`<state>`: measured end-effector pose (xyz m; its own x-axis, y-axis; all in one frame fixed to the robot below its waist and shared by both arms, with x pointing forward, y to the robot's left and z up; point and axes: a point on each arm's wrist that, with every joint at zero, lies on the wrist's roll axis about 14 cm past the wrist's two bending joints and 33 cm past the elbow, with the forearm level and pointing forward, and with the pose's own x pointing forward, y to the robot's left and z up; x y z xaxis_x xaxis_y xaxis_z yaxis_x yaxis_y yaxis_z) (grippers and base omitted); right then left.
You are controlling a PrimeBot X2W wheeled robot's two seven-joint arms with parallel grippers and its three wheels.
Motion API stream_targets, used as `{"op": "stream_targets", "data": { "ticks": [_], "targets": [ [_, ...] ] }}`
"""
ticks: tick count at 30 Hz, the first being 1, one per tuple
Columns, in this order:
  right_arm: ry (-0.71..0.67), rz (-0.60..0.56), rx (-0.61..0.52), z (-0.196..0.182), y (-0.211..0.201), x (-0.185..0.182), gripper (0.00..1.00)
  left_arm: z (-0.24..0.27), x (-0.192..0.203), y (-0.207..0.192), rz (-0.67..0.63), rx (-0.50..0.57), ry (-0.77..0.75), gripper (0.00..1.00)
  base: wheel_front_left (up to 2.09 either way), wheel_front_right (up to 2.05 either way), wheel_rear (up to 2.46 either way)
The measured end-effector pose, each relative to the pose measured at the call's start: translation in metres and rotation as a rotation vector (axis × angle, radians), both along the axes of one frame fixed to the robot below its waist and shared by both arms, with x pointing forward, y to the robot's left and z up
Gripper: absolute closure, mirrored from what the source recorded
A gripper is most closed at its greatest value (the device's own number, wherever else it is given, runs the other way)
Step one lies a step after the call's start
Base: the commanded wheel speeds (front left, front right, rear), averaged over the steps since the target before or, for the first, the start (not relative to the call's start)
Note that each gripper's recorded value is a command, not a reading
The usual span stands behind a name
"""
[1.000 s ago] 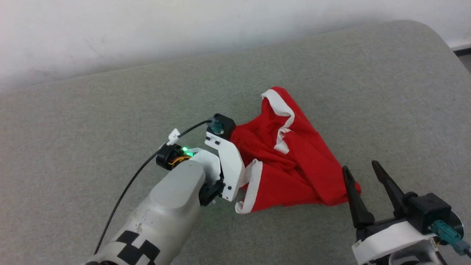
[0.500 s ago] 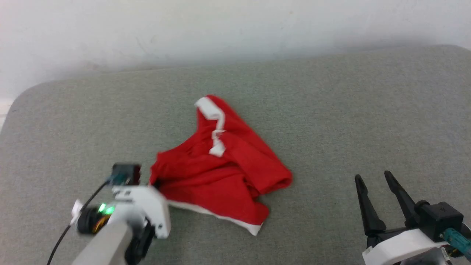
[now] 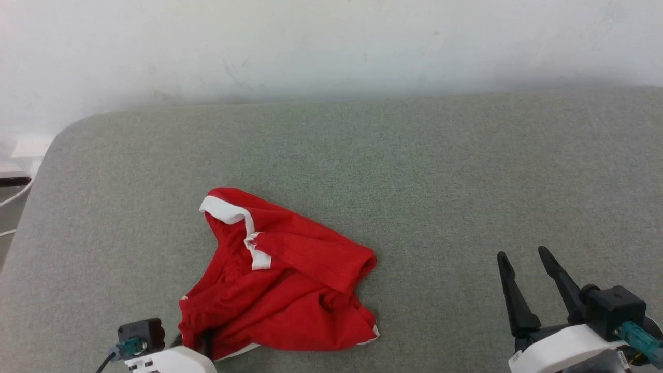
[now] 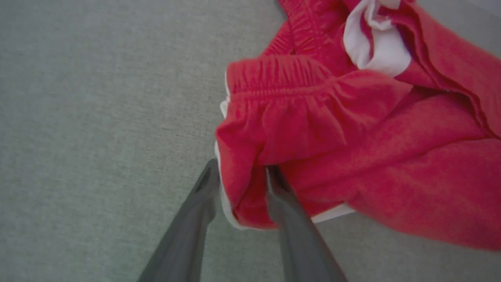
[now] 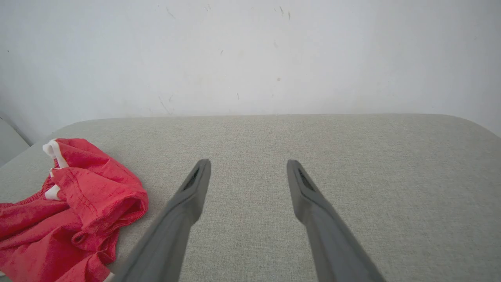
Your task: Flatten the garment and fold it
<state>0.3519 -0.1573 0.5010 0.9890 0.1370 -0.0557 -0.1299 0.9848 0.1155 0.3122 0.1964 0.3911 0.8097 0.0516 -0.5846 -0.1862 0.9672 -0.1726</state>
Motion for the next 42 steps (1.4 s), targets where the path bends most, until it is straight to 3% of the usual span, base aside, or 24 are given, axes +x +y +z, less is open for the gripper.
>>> {"op": "stream_targets", "data": {
  "ticks": [7, 14, 22, 31, 42],
  "targets": [
    [-0.001, 0.007, -0.006, 0.003, 0.002, -0.006, 0.00, 0.043, 0.018, 0.011, 0.037, 0.048, -0.234, 0.00, 0.00, 0.00, 0.00],
    [0.005, 0.024, -0.008, 0.004, 0.007, -0.008, 0.00, 0.097, 0.036, 0.008, -0.014, 0.096, -0.531, 0.00, 0.00, 0.00, 0.00],
    [0.083, 0.073, 0.002, -0.012, 0.022, -0.007, 0.00, 0.141, 0.047, 0.004, -0.057, 0.153, -0.719, 0.00, 0.00, 0.00, 0.00],
    [0.355, 0.242, 0.002, -0.062, 0.075, 0.022, 0.00, 0.147, 0.051, -0.001, -0.039, 0.135, -0.763, 0.00, 0.00, 0.00, 0.00],
    [0.522, 0.522, -0.111, -0.083, 0.153, 0.048, 0.00, 0.135, 0.057, 0.006, -0.004, 0.130, -0.739, 0.00, 0.00, 0.00, 0.00]
  ]
}}
